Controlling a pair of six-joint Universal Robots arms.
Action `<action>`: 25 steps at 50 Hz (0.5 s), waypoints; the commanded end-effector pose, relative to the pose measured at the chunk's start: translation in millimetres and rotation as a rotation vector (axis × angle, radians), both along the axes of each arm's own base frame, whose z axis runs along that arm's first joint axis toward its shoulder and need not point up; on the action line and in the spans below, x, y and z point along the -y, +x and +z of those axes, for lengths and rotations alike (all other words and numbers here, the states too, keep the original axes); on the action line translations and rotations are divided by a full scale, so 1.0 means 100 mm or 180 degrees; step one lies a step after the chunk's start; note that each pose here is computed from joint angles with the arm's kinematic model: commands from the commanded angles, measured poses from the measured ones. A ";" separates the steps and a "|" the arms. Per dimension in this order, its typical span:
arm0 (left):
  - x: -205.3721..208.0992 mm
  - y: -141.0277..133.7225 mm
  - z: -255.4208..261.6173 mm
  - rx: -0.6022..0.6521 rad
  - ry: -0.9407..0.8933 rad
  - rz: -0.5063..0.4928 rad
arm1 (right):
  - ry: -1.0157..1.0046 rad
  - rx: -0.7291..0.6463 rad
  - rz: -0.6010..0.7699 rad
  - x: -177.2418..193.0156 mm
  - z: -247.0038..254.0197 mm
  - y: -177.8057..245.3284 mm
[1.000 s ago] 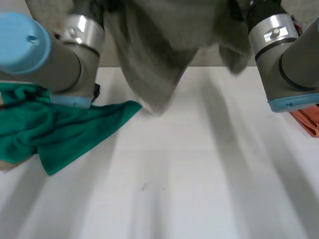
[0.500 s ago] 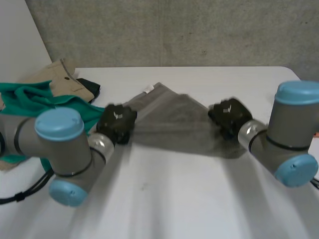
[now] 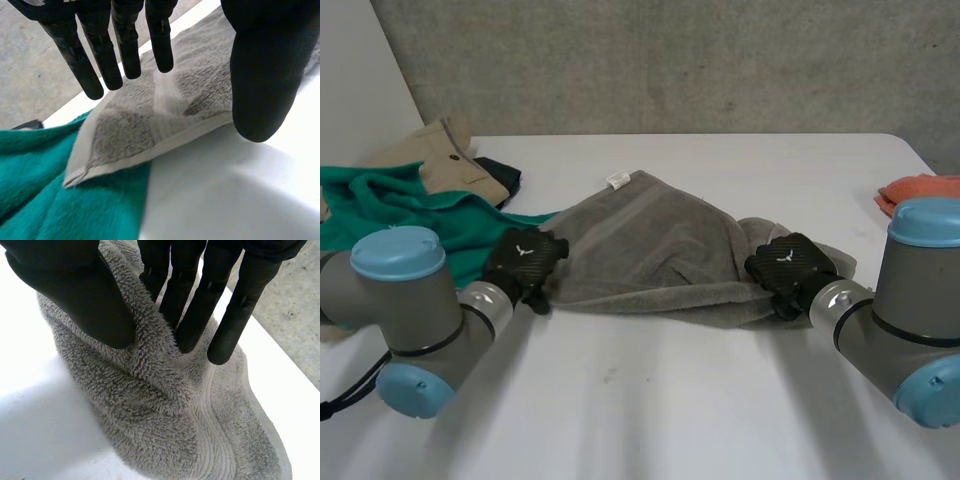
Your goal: Fold the laundry.
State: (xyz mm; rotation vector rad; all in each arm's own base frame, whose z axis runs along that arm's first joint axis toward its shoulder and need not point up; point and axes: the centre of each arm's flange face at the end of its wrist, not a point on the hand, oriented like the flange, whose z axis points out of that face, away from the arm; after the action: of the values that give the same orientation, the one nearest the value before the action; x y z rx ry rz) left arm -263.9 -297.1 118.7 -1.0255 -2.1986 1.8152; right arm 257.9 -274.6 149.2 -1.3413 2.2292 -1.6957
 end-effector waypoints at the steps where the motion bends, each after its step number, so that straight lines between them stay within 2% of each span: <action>1: 0.12 -0.02 -0.01 -0.0073 -0.0073 -0.0125 | 0.0033 0.0025 -0.0049 0.02 -0.01 -0.03; 14: 0.33 -0.02 -0.14 0.0025 -0.0163 -0.0079 | 0.0060 0.0013 -0.0068 0.01 -0.04 -0.05; 25: 0.19 0.07 0.09 0.0093 -0.0109 -0.0060 | 0.0046 0.0019 -0.0092 0.03 -0.03 -0.07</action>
State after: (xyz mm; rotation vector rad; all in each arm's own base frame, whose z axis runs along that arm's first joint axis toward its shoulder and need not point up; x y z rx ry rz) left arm -262.3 -326.1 113.2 -1.0768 -2.1589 1.8639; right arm 251.5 -277.4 146.1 -1.3076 2.2630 -1.6853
